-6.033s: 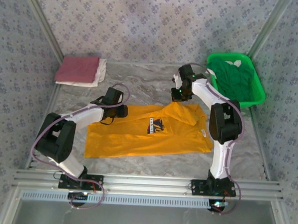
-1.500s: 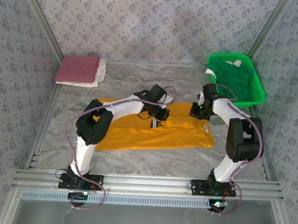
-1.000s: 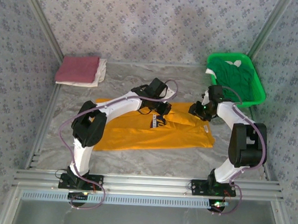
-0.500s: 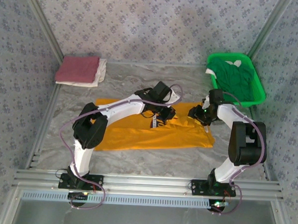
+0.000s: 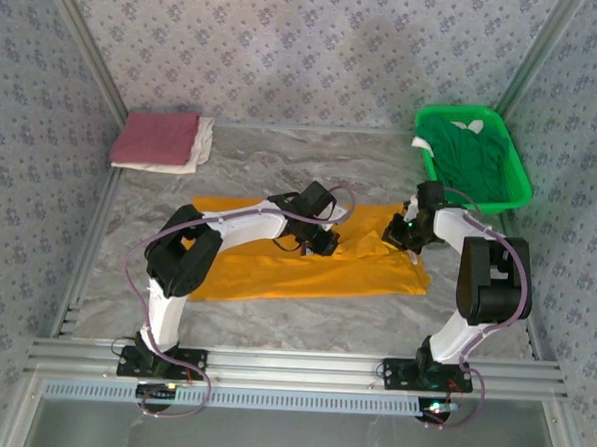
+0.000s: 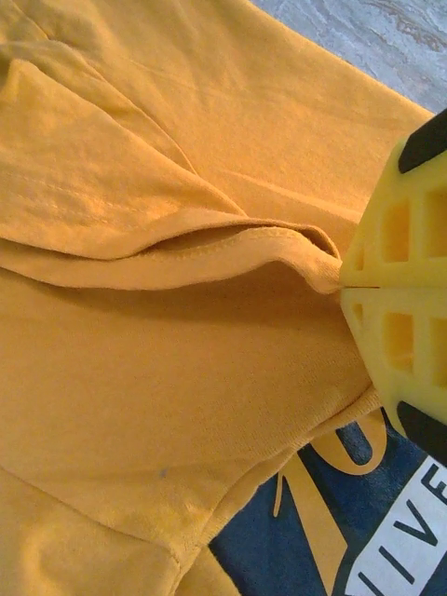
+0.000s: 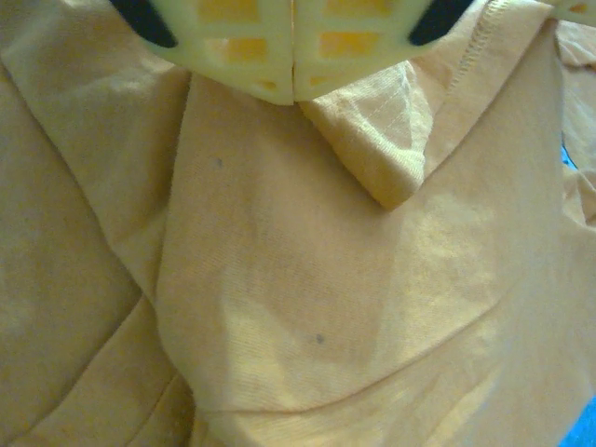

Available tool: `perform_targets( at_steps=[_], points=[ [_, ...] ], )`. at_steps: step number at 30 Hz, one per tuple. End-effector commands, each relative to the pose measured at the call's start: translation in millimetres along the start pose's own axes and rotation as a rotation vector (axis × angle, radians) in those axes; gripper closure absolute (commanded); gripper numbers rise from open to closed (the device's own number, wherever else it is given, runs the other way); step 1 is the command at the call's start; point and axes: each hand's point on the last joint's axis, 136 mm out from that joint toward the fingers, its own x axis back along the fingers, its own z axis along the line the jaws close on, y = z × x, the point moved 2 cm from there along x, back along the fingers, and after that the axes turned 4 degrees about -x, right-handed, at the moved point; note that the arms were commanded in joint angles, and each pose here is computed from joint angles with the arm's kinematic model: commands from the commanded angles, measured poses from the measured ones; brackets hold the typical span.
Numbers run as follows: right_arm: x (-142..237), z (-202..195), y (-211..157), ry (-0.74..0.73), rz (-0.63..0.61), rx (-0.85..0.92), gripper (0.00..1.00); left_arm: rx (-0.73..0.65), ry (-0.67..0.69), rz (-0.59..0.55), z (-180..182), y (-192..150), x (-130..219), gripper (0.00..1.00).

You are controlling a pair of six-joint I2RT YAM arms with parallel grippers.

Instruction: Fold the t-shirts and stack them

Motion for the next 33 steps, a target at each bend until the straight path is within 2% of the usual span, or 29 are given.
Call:
perform_targets(
  at_steps=[1,3,4,8,10,26,29,33],
  points=[
    [5,3,4,0.011,-0.009,0.007,0.95,0.001,0.004,-0.063,-5,11,14,0.95],
    [10,6,6,0.011,-0.019,0.014,0.98,0.004,0.015,-0.08,-4,14,18,0.85],
    [14,8,7,0.015,-0.029,0.02,1.0,0.004,0.015,-0.087,-4,16,20,0.85],
    [28,19,12,0.051,-0.05,0.02,1.0,0.017,-0.003,-0.117,-5,23,26,0.97],
    [34,24,14,0.074,-0.058,0.011,1.0,0.039,-0.02,-0.131,-4,27,29,1.0],
    [67,48,39,0.144,-0.146,0.012,1.0,0.126,-0.085,-0.217,5,53,57,1.0],
    [69,50,40,0.15,-0.158,0.03,1.0,0.109,-0.102,-0.222,1,52,58,0.96],
    [58,42,43,0.151,-0.165,0.043,1.0,0.108,-0.094,-0.211,4,50,54,0.96]
  ],
)
